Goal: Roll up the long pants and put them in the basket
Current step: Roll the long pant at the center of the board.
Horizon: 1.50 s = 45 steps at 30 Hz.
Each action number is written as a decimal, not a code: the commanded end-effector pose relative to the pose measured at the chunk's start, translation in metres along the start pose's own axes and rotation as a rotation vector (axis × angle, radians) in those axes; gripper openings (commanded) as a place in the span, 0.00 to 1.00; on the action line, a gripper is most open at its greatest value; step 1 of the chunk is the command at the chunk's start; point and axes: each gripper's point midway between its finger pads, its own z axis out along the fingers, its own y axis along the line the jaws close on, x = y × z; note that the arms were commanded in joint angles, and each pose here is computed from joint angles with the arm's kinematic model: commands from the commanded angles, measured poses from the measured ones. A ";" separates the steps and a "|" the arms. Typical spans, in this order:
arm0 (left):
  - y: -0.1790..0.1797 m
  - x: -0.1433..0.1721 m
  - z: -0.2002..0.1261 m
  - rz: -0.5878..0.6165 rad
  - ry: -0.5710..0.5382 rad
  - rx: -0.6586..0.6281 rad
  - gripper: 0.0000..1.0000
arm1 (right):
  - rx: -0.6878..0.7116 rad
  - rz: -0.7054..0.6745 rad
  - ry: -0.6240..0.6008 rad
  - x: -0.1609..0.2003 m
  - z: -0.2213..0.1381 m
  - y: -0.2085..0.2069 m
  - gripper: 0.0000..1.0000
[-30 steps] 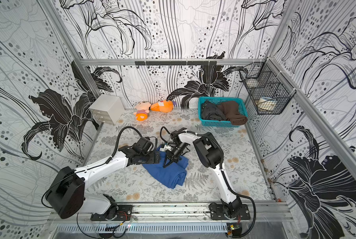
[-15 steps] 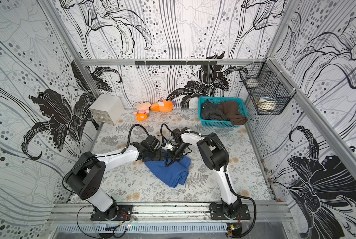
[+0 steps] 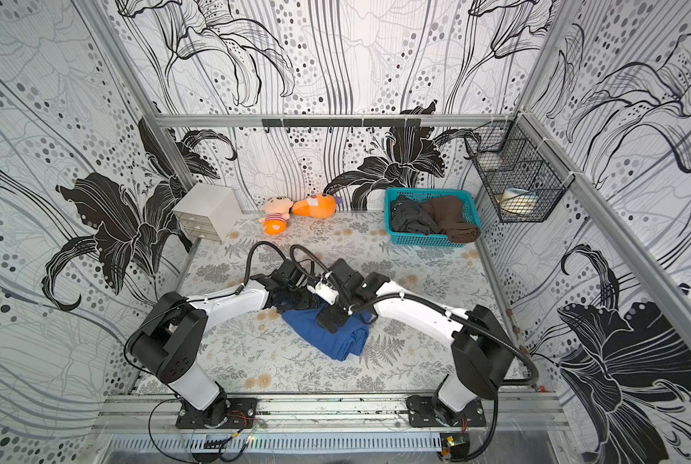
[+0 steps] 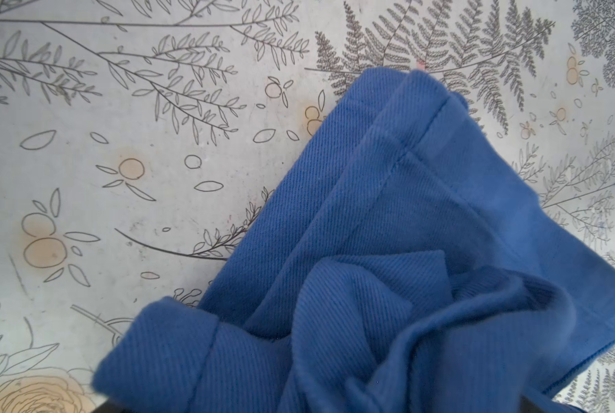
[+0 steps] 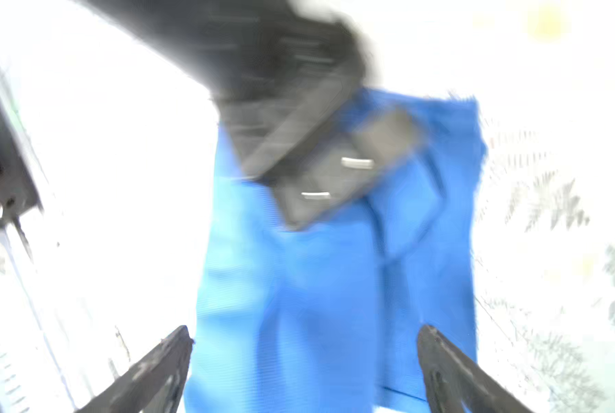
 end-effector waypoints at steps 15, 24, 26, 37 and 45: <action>0.011 0.028 0.030 -0.047 0.141 0.025 0.99 | 0.682 -0.380 0.036 0.018 0.033 0.037 0.99; 0.007 0.022 0.021 -0.017 0.138 0.025 0.99 | 0.756 -0.399 0.177 0.039 0.053 0.033 0.99; 0.006 0.020 0.021 -0.014 0.135 0.027 0.99 | 0.832 -0.426 0.212 0.043 0.050 0.024 0.99; 0.003 0.022 0.023 -0.007 0.151 0.043 0.99 | 0.847 -0.384 0.322 0.067 0.072 -0.011 0.99; 0.003 0.023 0.020 0.001 0.148 0.045 0.99 | 0.772 -0.356 0.373 0.075 0.078 -0.038 0.51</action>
